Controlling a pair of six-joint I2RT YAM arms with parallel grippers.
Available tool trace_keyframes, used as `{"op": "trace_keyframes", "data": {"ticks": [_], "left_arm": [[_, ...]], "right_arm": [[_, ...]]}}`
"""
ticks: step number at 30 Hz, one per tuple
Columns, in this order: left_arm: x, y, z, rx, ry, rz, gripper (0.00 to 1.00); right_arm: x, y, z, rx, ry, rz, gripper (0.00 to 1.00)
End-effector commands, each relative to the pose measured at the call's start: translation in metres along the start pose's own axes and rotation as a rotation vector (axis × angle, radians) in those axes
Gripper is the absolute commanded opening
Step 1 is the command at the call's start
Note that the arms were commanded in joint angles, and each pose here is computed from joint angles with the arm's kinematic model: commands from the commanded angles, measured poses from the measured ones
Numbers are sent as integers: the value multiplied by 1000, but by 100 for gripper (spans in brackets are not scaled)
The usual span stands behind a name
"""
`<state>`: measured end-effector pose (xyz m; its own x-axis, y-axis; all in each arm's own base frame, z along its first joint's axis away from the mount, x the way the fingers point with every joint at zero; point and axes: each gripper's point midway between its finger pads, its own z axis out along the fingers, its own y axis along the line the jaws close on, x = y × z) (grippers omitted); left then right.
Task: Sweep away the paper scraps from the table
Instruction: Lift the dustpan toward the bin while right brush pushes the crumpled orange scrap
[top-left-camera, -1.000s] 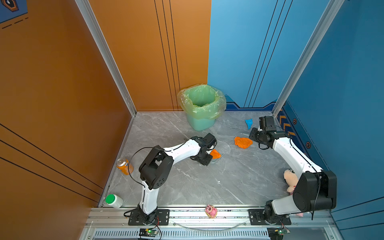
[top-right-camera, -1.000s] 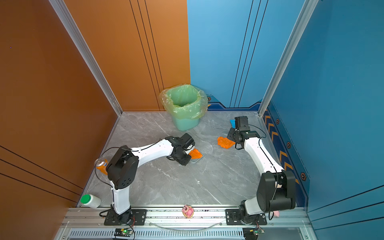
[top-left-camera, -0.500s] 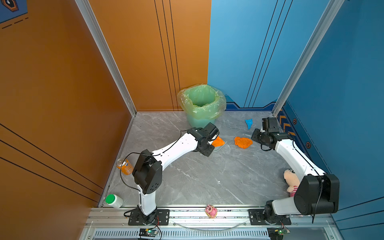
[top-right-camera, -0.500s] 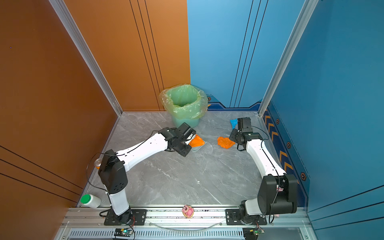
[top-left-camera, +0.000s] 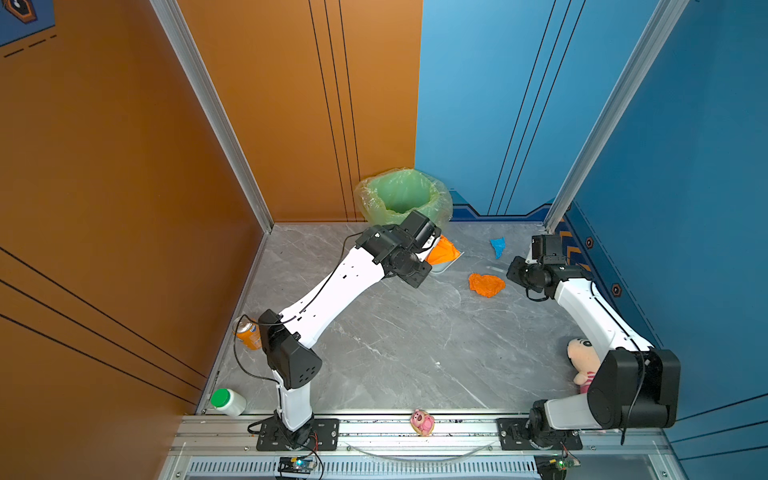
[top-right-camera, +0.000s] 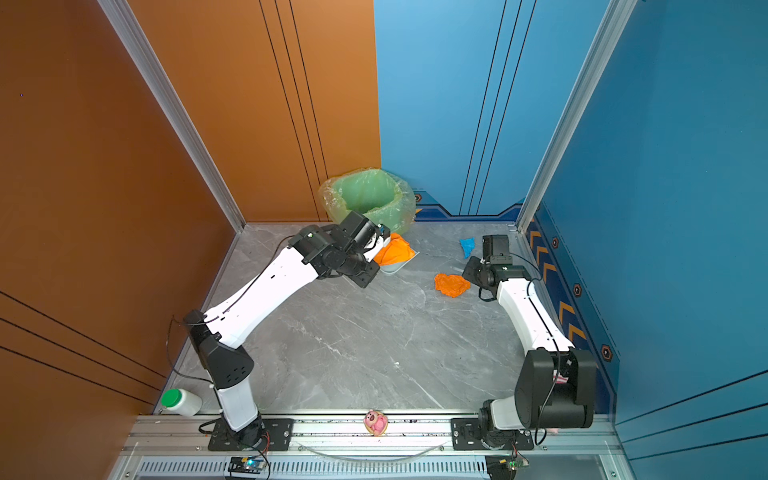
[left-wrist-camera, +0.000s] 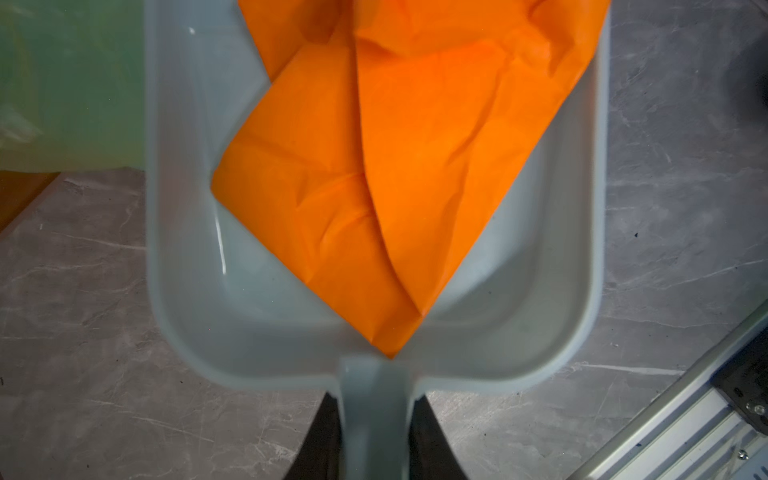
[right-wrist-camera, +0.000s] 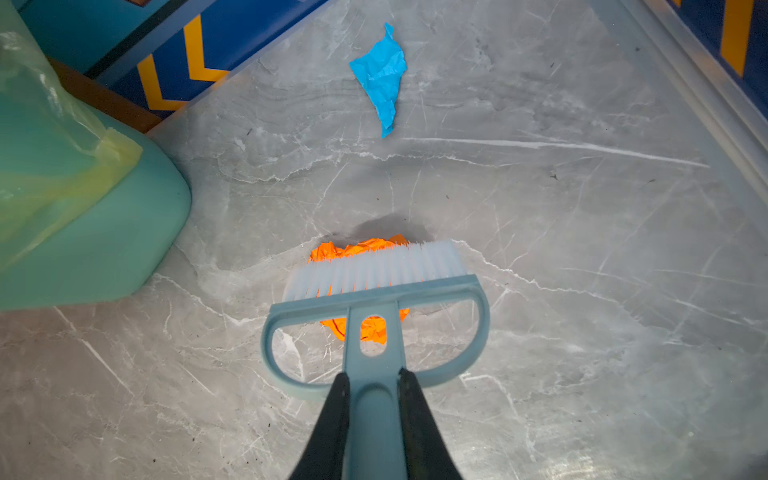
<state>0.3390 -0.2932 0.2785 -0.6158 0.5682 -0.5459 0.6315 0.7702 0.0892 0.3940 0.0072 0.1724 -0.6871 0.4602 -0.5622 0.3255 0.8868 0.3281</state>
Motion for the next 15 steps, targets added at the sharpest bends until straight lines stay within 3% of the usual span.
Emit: {"op": "trace_keyframes", "data": {"ticks": [1,15], "left_arm": [[-6,23,-18,-50,-11,16,0],[-44,113,-15,-246,-77,-65,0]], "right_arm": [[-2,7,1,-49,-8,22,0],[8,9,9,-70,31,32,0]]}}
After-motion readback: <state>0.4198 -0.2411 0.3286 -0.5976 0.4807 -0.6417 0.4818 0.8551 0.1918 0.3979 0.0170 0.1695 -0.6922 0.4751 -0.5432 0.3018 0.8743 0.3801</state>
